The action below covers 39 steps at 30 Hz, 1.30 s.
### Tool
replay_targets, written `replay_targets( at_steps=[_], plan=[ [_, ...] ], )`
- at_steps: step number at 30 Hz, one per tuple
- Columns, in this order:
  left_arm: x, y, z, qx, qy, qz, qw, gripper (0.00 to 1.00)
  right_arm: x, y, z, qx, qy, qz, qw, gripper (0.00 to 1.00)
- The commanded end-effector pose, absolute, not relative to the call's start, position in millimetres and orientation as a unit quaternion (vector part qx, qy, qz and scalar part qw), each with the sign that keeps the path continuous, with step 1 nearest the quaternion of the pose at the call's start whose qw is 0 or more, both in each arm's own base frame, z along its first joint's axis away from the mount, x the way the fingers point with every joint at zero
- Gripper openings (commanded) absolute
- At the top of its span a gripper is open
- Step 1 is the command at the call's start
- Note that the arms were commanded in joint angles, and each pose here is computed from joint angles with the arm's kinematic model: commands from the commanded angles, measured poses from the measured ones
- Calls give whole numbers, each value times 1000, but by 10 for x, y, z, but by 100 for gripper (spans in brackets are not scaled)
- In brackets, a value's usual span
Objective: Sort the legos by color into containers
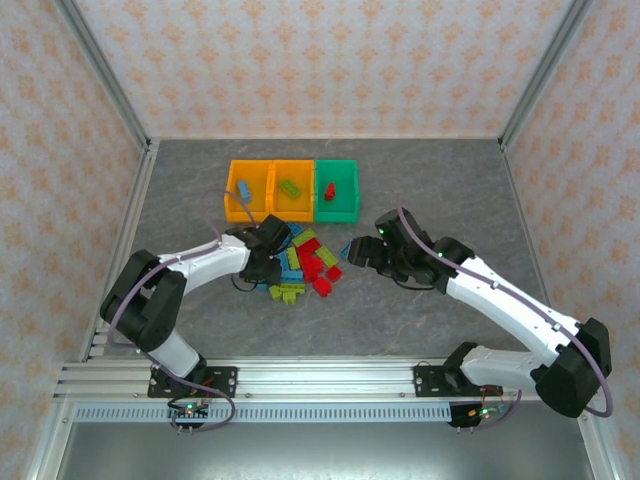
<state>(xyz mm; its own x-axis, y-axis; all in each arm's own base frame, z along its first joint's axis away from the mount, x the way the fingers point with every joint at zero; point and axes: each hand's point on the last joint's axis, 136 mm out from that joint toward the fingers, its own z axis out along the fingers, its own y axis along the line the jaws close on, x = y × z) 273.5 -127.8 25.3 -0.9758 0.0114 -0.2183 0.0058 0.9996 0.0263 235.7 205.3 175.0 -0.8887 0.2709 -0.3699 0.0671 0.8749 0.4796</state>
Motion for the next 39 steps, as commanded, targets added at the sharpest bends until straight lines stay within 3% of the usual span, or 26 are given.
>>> replay_targets(
  at_steps=[1,5,14,22,25,31,35,39],
  plan=[
    [2720,-1235,119,7,995,23,101,29,2375,2013,1873,96,941,227,232,81],
    [2796,-1243,450,-3,990,8,144,13,2368,2033,1929,95,938,238,234,81],
    [3469,-725,1779,-73,936,72,337,13,2404,2091,2019,95,931,255,243,81],
    [4641,-329,1790,-147,924,77,345,13,2367,2092,2086,100,927,267,244,81],
    [4953,-290,1733,-152,927,67,335,17,2334,2027,2147,104,924,267,254,81],
    [5171,-356,1808,-135,933,56,329,44,2311,1946,2190,111,921,263,266,81],
    [5011,-450,2188,-135,925,13,356,47,2340,1999,2147,102,923,263,262,81],
    [4562,-781,2487,-119,916,-89,373,47,2400,2143,2054,71,932,242,260,81]
  ],
)
